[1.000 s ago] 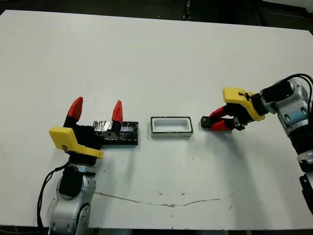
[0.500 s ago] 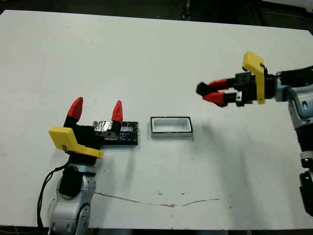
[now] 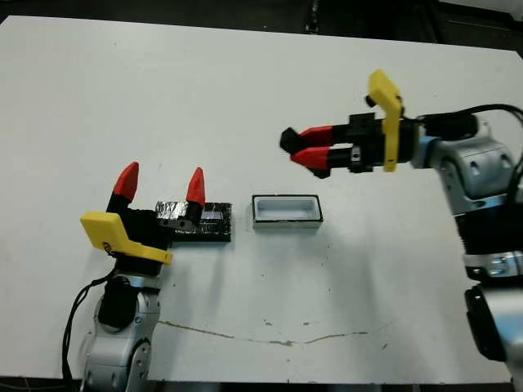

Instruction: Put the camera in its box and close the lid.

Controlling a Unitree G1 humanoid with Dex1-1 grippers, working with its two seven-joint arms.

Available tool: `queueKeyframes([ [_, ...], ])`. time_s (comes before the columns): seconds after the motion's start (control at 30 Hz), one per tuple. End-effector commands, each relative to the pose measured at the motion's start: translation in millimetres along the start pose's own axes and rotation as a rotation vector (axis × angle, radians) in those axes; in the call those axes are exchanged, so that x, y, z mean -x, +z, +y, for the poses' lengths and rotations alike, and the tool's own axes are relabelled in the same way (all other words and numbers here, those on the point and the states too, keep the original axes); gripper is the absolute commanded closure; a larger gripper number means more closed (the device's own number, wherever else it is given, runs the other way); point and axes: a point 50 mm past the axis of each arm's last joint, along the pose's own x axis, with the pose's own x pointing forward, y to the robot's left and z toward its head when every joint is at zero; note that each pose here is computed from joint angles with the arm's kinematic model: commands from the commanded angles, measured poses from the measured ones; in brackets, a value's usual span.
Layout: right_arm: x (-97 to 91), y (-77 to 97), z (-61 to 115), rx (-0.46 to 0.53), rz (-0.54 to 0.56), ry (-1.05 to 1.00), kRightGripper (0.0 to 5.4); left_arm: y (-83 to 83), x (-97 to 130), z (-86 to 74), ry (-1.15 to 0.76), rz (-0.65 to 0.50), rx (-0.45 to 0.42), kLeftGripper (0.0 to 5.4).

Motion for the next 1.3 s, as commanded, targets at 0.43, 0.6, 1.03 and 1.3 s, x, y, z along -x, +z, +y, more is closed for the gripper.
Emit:
queueKeyframes([
  [0.43, -22.5, -28.0, 7.7, -0.052, 0.073, 0.049, 3.75, -3.6, 4, 1.3, 0.004, 0.021, 0.005, 0.00],
  [0.6, -23.7, -32.5, 11.0, -0.043, 0.086, 0.075, 3.75, -3.3, 4, 1.1, 0.009, 0.020, -0.013, 0.00],
  [1.03, -16.7, -43.8, 15.0, -0.100, 0.200, 0.057, 3.75, -3.6, 4, 0.3, 0.010, 0.014, -0.010, 0.00],
  [1.3, -7.9, -55.3, 14.8, -0.111, 0.227, 0.055, 3.75, -4.5, 6, 0.7, 0.014, 0.020, -0.007, 0.00],
])
